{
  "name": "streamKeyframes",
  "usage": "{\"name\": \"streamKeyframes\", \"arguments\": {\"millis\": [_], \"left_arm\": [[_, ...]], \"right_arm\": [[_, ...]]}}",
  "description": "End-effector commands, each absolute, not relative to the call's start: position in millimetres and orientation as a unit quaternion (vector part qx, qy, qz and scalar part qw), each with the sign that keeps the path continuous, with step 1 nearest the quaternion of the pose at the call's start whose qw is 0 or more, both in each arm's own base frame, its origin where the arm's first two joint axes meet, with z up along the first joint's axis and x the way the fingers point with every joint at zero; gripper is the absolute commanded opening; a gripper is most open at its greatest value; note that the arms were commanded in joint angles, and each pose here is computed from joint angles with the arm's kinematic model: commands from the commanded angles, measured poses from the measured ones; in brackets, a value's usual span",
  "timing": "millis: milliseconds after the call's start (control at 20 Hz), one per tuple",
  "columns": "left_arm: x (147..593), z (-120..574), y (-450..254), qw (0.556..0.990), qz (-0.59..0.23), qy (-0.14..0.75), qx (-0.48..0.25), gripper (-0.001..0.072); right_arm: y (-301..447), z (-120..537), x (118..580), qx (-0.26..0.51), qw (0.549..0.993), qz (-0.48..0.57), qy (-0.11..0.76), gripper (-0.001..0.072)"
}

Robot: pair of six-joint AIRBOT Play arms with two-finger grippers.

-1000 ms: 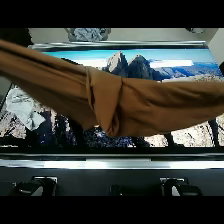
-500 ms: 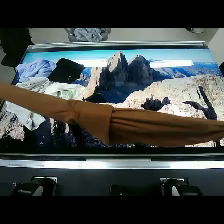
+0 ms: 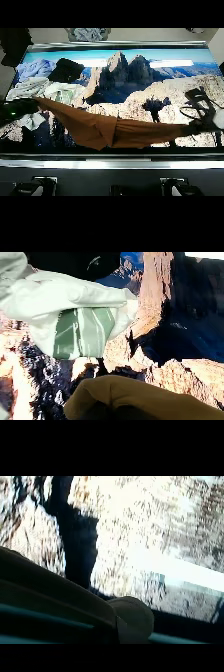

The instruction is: Fold the shirts.

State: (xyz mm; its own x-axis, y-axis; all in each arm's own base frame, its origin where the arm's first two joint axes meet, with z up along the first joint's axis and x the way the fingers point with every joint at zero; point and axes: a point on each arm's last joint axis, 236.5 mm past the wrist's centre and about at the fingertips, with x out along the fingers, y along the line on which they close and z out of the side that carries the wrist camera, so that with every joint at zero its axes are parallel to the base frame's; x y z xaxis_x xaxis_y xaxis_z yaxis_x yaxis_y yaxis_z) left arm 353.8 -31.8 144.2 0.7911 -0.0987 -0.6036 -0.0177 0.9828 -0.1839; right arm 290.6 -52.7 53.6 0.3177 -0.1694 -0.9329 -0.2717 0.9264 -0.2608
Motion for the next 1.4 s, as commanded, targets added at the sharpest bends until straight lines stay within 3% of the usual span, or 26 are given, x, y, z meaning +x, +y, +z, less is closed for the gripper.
{"name": "streamKeyframes", "arguments": {"millis": [0, 100, 150, 250, 300, 450, 500, 550, 600, 800, 950, 1100, 1350], "left_arm": [[400.7, 76.0, -42.3, 0.934, -0.02, 0.326, -0.147, 0.0031], [412.3, 45.5, -47.8, 0.919, -0.015, 0.352, -0.177, 0.0031], [413.0, 31.4, -51.8, 0.909, -0.014, 0.37, -0.193, 0.003], [412.4, 14.3, -56.4, 0.899, -0.014, 0.391, -0.196, 0.0031], [412.1, 10.5, -56.1, 0.899, -0.016, 0.395, -0.188, 0.0031], [411.1, 8.3, -56.5, 0.901, -0.025, 0.399, -0.166, 0.0037], [409.9, 7.7, -56.8, 0.9, -0.026, 0.402, -0.166, 0.0152], [406.4, 8.2, -57.9, 0.896, -0.028, 0.411, -0.165, 0.0551], [401.1, 10.9, -57.3, 0.888, -0.03, 0.428, -0.165, 0.0714], [347.8, 22.8, -20.8, 0.822, -0.02, 0.562, -0.093, 0.0715], [284.3, -6.8, -25.6, 0.737, -0.027, 0.665, -0.117, 0.0715], [240.3, -59.4, -75.4, 0.683, -0.079, 0.701, -0.187, 0.0716], [235.3, -91.8, -125.0, 0.683, -0.097, 0.673, -0.267, 0.0715]], "right_arm": [[-32.9, -14.8, 385.7, -0.105, 0.852, 0.021, 0.512, 0.0045], [-9.6, -38.4, 412.9, -0.012, 0.867, 0.026, 0.497, 0.0049], [1.4, -47.2, 420.3, 0.03, 0.869, 0.029, 0.493, 0.0142], [17.5, -50.5, 427.5, 0.081, 0.869, 0.041, 0.486, 0.0606], [21.9, -43.7, 426.6, 0.058, 0.868, 0.065, 0.488, 0.067], [36.1, -4.3, 406.8, -0.05, 0.838, 0.169, 0.516, 0.0703], [39.1, 8.0, 399.8, -0.071, 0.828, 0.192, 0.523, 0.0703], [38.9, 19.7, 391.6, -0.095, 0.814, 0.212, 0.533, 0.0703], [36.2, 27.8, 383.2, -0.116, 0.799, 0.225, 0.546, 0.0702], [4.9, 21.6, 358.7, -0.175, 0.75, 0.208, 0.603, 0.0702], [7.9, 2.9, 356.5, -0.162, 0.732, 0.218, 0.624, 0.07], [26.6, -26.0, 346.5, -0.113, 0.698, 0.251, 0.661, 0.0697], [77.5, -61.4, 303.4, -0.009, 0.636, 0.336, 0.695, 0.0697]]}}
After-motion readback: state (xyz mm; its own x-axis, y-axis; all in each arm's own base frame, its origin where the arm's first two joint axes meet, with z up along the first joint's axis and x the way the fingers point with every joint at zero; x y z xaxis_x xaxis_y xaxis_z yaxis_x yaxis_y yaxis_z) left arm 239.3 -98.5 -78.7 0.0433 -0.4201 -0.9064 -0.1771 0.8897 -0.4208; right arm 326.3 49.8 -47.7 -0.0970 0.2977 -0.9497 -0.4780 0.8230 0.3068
